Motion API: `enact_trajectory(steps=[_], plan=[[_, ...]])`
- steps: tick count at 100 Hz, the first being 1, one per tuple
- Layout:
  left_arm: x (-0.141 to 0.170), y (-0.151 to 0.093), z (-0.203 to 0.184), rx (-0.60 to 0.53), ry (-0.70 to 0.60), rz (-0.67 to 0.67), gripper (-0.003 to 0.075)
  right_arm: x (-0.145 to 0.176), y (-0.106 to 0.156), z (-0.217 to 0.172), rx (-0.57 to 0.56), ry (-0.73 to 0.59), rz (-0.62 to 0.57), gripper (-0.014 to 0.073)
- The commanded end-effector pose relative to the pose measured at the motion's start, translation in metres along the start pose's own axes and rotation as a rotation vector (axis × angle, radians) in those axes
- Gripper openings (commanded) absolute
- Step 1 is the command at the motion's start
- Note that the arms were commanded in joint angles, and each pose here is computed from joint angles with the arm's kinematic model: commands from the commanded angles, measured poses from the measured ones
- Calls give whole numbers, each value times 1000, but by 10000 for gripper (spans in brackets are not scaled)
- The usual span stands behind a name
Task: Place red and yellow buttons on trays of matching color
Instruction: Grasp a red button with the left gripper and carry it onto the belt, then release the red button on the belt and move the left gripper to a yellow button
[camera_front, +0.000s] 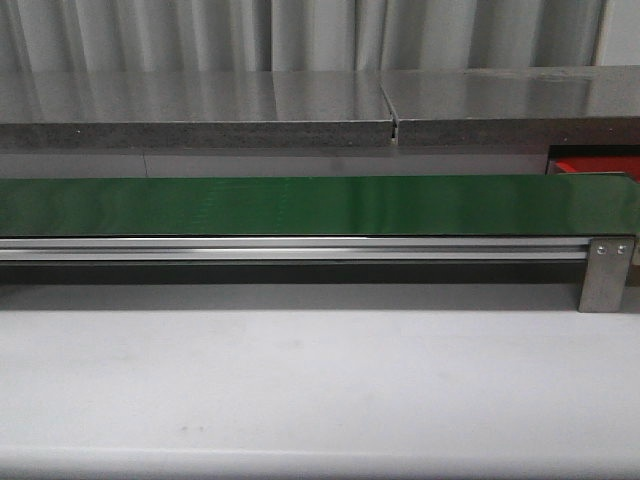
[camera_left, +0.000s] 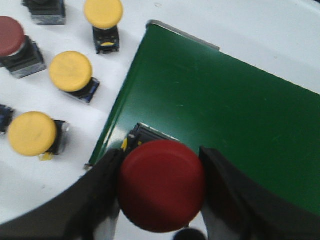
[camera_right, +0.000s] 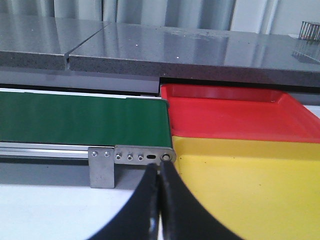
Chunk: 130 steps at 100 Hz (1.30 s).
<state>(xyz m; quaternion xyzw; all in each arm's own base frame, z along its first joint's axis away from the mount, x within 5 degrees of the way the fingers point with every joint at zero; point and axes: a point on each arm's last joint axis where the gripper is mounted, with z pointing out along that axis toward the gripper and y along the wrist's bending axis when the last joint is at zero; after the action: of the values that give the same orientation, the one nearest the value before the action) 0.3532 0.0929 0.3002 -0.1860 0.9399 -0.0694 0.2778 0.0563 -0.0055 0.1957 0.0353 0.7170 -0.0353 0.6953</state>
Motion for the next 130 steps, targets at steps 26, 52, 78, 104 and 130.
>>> enact_trajectory(steps=[26,52,78,104,130], plan=[[-21,-30,28,61,-8,30,203,-15,0,-3,1,-113,-6,-116],[-23,-32,29,71,1,24,582,-15,0,-3,1,-113,-6,-116],[-31,-42,-4,132,-85,4,616,-15,0,-3,1,-113,-6,-116],[-31,-43,-42,98,-170,56,609,-15,0,-3,1,-113,-6,-116],[-26,-16,-43,51,-143,-4,585,-15,0,-3,1,-113,-6,-116]])
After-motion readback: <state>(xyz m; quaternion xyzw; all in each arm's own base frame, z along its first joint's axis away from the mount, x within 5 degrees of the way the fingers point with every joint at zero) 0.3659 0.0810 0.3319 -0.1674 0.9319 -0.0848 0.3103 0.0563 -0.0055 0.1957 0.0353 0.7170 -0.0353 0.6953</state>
